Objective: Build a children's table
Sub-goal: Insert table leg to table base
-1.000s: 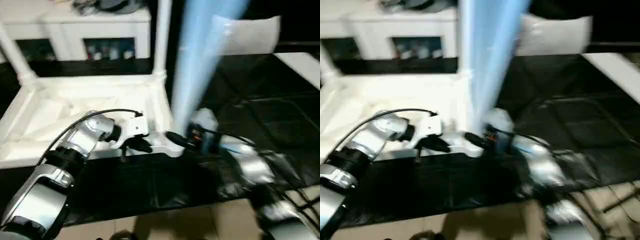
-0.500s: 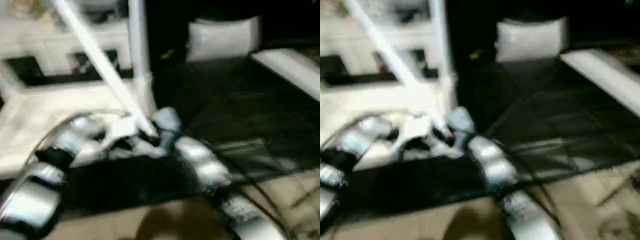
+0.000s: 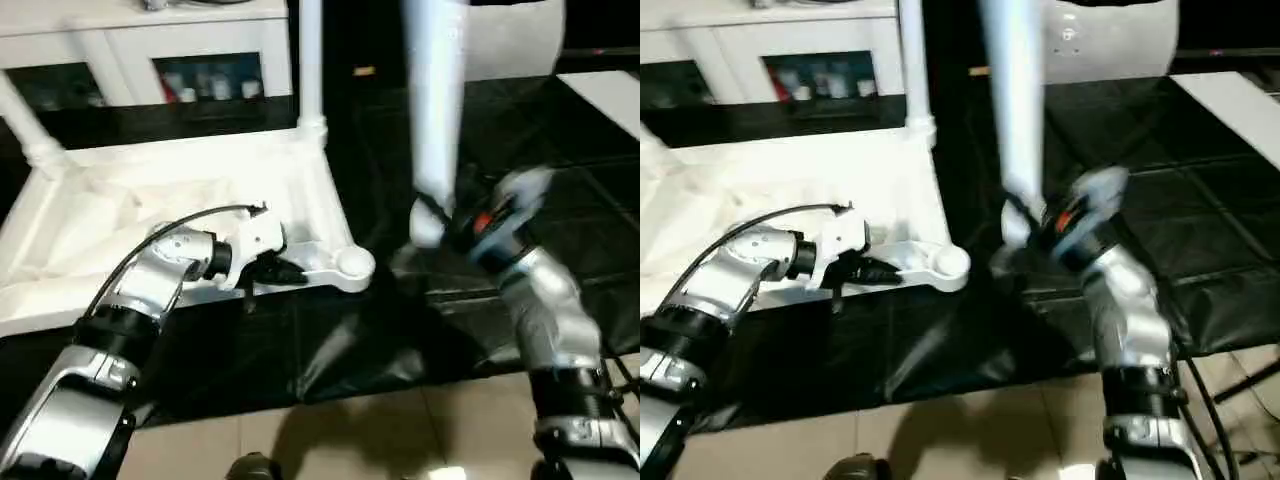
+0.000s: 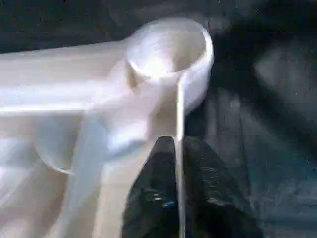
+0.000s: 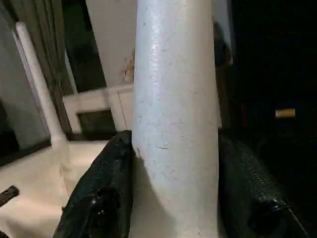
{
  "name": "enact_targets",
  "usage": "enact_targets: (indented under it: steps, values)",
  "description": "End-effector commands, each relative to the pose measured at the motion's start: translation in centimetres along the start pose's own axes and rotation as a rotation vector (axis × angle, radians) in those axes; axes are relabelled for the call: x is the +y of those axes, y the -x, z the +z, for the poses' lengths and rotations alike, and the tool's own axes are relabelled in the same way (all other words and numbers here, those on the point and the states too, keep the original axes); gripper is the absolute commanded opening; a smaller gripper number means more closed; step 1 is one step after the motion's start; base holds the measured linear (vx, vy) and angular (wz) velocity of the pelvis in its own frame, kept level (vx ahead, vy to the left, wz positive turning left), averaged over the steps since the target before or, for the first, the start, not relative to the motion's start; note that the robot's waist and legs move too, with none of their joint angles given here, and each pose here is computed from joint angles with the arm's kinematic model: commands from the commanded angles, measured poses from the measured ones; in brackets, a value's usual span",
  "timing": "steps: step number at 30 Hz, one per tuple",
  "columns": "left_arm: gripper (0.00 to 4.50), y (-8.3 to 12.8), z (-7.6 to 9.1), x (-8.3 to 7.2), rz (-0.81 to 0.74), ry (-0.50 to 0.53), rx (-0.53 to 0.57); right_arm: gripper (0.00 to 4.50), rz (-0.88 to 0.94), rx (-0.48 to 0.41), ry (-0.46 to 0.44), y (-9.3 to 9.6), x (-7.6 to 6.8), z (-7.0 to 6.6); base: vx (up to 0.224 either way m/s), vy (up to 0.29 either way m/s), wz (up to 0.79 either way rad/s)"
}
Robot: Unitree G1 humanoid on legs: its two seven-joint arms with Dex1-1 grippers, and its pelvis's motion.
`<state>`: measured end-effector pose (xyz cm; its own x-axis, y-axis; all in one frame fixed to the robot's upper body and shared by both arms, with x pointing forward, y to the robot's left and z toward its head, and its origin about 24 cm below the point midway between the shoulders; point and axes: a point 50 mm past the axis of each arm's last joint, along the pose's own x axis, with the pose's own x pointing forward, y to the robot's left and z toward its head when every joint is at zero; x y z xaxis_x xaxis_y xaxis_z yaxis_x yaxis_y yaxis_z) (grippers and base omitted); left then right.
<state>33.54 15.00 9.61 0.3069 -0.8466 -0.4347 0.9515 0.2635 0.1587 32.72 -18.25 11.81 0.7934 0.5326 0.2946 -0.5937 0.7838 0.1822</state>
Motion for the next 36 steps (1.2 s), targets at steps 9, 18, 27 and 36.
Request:
enact_targets:
  steps: [9, 18, 27, 36]
  values:
    - [1.18, 4.2, 3.2, 1.3, 0.688, 0.222, -0.402, 1.93, -0.106, 0.077, 0.007, 0.6, 4.4, 1.0, 0.000, 0.000, 0.00]
    - [1.18, 3.4, 3.7, -2.0, 1.033, 0.449, -0.460, 1.93, -0.203, 0.164, -0.005, 1.2, 6.2, 1.0, -0.019, -0.059, 0.40]
    - [1.28, 5.1, 2.7, -2.7, 1.058, 0.441, -0.372, 1.93, -0.178, 0.100, -0.064, 0.7, 7.0, 2.1, -0.016, -0.141, 0.07]
    - [1.28, 3.7, 5.1, -1.4, 0.932, 0.408, -0.341, 1.93, 0.075, 0.143, -0.170, 0.3, 10.1, 0.6, 0.000, 0.000, 0.00]
